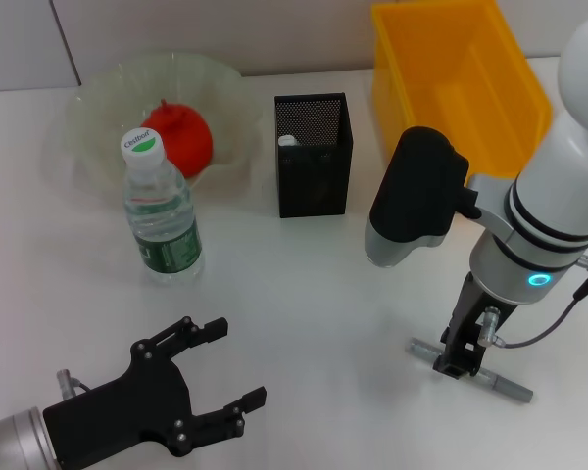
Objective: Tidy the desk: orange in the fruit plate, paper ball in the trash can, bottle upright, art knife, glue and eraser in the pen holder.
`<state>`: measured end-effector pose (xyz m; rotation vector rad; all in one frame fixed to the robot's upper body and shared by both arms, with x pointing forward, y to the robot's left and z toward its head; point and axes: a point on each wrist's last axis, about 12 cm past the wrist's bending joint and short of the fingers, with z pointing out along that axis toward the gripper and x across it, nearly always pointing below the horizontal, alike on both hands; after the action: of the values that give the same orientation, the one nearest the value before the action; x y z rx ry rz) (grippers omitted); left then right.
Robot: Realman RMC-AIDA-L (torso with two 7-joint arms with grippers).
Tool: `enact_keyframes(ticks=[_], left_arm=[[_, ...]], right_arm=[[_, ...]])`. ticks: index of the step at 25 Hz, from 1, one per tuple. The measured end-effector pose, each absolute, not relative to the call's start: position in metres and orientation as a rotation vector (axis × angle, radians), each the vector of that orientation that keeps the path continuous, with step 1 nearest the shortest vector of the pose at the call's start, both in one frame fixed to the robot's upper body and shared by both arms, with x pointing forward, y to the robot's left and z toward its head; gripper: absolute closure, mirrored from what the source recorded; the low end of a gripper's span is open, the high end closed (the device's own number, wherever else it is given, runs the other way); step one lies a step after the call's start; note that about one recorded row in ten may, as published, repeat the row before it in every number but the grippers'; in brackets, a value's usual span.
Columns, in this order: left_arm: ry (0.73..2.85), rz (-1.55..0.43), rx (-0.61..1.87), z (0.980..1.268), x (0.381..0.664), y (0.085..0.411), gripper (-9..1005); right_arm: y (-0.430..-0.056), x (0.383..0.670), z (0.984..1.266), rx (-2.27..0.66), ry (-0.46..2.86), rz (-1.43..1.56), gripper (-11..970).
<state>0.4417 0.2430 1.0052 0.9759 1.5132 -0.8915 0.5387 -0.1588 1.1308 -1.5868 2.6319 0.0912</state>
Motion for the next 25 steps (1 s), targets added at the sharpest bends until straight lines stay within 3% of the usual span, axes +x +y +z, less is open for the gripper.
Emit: enact_keyframes(ticks=[13,25], left_arm=[[1.507,-0.891,0.975,1.0060,0.4423,0.2430,136],[1.507,-0.892,0.972,1.0062,0.4423,0.2432,136]], right_arm=[[-0.1564,0.5368,1.1275,-1.618,2.630,0.075,656],[-0.1571,0.5378,1.1231,-1.631,2.646,0.069,747]])
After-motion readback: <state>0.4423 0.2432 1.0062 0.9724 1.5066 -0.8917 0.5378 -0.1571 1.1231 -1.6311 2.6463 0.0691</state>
